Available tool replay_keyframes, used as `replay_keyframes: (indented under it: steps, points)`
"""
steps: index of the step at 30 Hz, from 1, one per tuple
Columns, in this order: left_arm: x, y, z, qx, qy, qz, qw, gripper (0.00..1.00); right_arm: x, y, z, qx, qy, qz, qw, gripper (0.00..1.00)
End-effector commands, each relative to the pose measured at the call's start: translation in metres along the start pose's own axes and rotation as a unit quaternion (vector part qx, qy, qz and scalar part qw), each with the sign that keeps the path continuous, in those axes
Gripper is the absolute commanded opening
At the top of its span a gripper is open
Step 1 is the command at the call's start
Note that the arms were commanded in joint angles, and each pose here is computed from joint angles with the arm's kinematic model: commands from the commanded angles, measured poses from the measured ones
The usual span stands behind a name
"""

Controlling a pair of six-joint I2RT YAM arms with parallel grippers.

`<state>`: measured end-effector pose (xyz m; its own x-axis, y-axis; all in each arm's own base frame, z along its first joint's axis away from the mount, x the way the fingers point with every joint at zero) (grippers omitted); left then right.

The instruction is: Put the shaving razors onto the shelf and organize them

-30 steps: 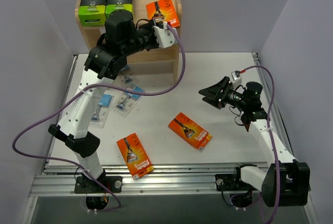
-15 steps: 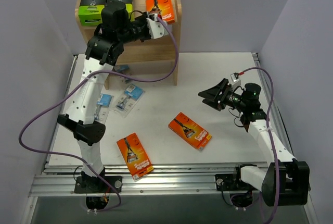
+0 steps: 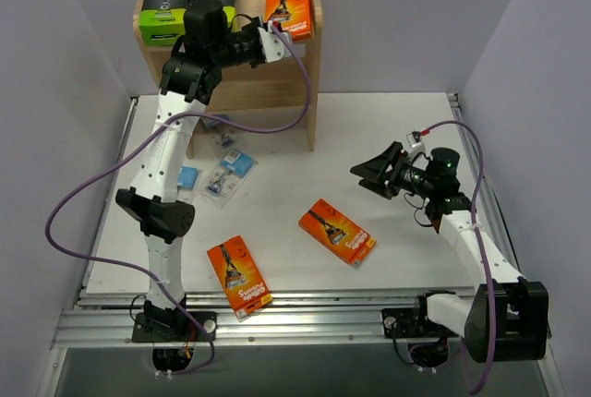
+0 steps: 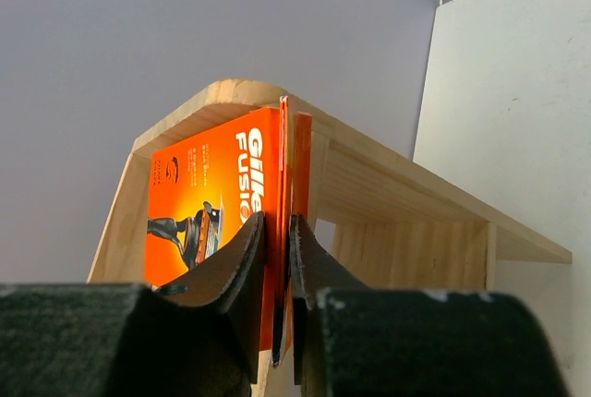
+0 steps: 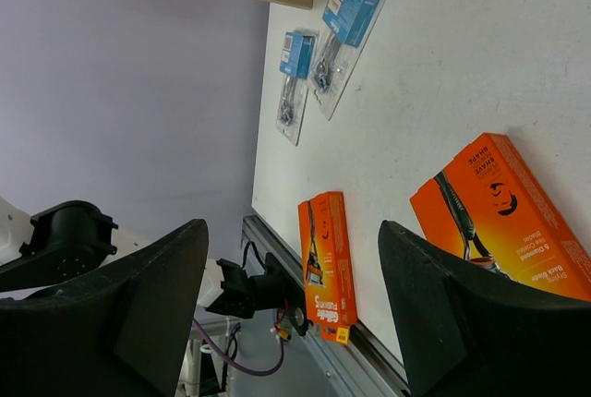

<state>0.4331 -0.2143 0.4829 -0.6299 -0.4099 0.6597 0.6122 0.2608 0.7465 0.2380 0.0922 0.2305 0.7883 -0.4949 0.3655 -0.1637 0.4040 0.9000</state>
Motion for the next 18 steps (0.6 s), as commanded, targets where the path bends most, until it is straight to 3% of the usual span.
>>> replay_keyframes:
  steps: [1,5,18]
  points:
    - [0.014,0.018,0.005,0.019,-0.048,-0.030,0.998,0.02,0.002,0.003,-0.003,0.005,0.004,0.018,1.000,0.70]
    - [0.009,0.021,0.002,0.028,-0.050,-0.026,0.998,0.04,0.003,0.000,-0.005,0.001,0.007,0.016,1.000,0.70]
    - [-0.004,0.019,-0.016,0.050,-0.042,-0.006,0.998,0.39,0.000,-0.002,-0.004,-0.007,0.005,0.019,1.000,0.70]
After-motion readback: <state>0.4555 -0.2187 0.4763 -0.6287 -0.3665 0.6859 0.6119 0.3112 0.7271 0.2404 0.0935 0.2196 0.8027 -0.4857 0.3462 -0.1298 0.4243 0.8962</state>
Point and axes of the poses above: each gripper's point midway between its finger pads, its own z axis back along the fingers, its own y axis along the line the jaws close on, x = y × z, the point moved 9 cm from there along z, back along the fingers, and after that the axes turned 2 degrees about z, right-handed, at the moved point
